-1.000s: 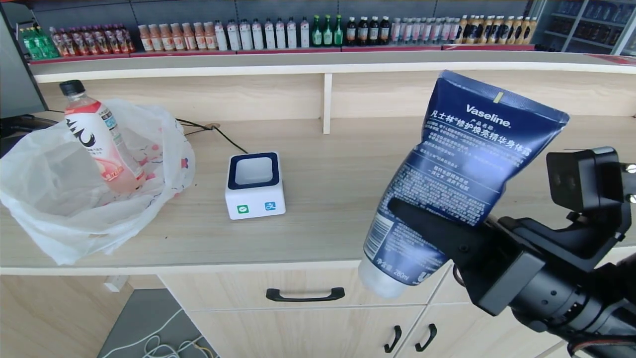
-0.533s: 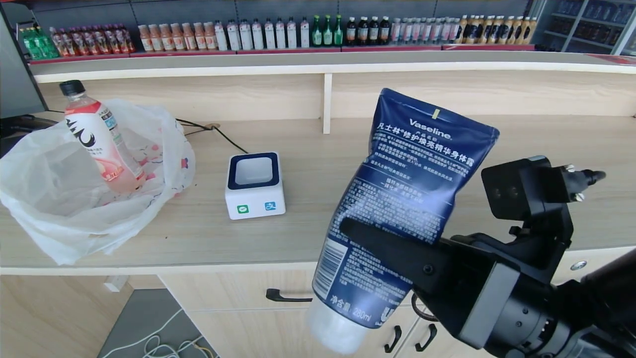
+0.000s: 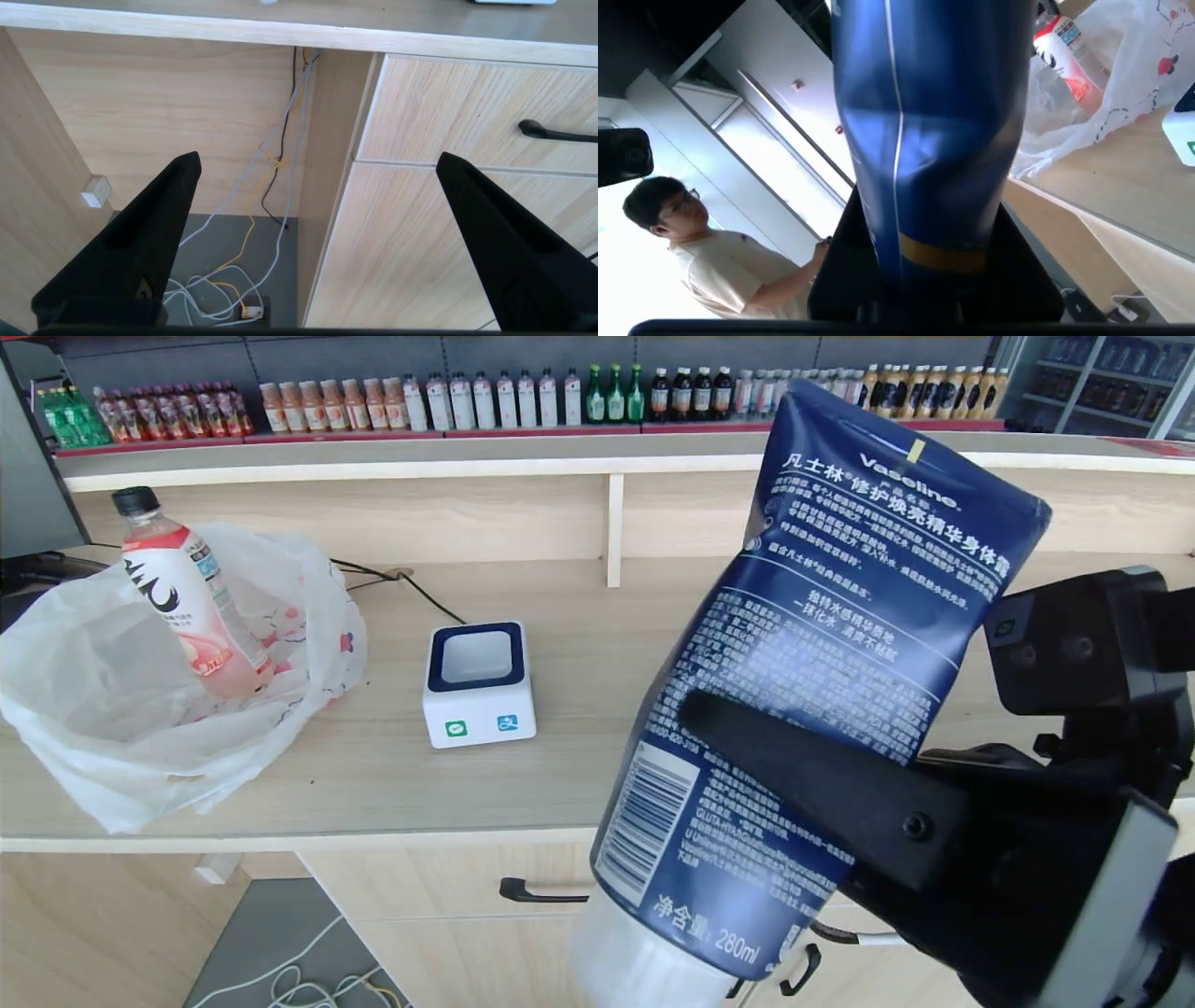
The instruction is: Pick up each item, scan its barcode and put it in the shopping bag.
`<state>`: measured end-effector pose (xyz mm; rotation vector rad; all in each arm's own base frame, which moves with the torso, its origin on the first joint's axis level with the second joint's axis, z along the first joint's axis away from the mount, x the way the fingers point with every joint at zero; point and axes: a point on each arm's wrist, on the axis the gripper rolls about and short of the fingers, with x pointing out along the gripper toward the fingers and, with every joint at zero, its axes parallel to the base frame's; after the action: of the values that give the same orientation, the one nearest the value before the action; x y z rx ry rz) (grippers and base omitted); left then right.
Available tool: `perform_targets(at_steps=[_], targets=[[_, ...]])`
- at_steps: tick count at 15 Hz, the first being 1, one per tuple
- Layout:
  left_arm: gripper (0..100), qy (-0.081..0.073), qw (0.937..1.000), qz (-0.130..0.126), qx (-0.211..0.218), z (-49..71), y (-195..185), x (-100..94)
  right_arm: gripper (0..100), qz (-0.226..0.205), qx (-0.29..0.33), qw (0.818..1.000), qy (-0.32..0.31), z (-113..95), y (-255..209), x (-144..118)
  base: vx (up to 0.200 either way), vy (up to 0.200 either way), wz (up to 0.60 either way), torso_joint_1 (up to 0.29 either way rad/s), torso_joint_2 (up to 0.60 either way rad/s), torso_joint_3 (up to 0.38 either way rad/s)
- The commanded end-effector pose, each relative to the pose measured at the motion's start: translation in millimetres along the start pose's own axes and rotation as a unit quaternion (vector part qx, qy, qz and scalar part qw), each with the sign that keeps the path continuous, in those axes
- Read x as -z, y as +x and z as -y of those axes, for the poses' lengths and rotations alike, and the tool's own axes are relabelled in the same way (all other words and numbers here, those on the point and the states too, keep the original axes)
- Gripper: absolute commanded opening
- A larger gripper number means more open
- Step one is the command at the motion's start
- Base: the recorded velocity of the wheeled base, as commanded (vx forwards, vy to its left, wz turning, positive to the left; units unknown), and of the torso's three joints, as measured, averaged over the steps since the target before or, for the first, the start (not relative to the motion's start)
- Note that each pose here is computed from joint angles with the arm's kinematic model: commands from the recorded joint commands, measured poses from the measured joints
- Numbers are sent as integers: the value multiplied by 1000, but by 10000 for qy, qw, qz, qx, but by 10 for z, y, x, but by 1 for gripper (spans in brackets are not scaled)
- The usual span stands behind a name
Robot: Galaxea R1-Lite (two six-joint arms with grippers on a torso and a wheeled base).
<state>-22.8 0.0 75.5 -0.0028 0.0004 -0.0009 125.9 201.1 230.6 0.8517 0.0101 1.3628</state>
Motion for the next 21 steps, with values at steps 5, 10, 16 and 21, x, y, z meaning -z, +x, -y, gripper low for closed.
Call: perform_targets(at_steps=[5,10,16,21], targets=[[100,-2,10000,2,-4,0,0,0,0,124,-229,9996,-76,-98,54,-57,0,0,0,0,0,0],[100,-2,10000,2,-4,0,0,0,0,137,-261,9995,-76,-116,54,-64,0,0,0,0,0,0],[100,-2,10000,2,-4,0,0,0,0,121,-245,9996,-78,-104,58,-55,0,0,0,0,0,0],[100,-2,10000,2,-4,0,0,0,0,91,-214,9996,-144,-99,36,-42,0,0,0,0,0,0]])
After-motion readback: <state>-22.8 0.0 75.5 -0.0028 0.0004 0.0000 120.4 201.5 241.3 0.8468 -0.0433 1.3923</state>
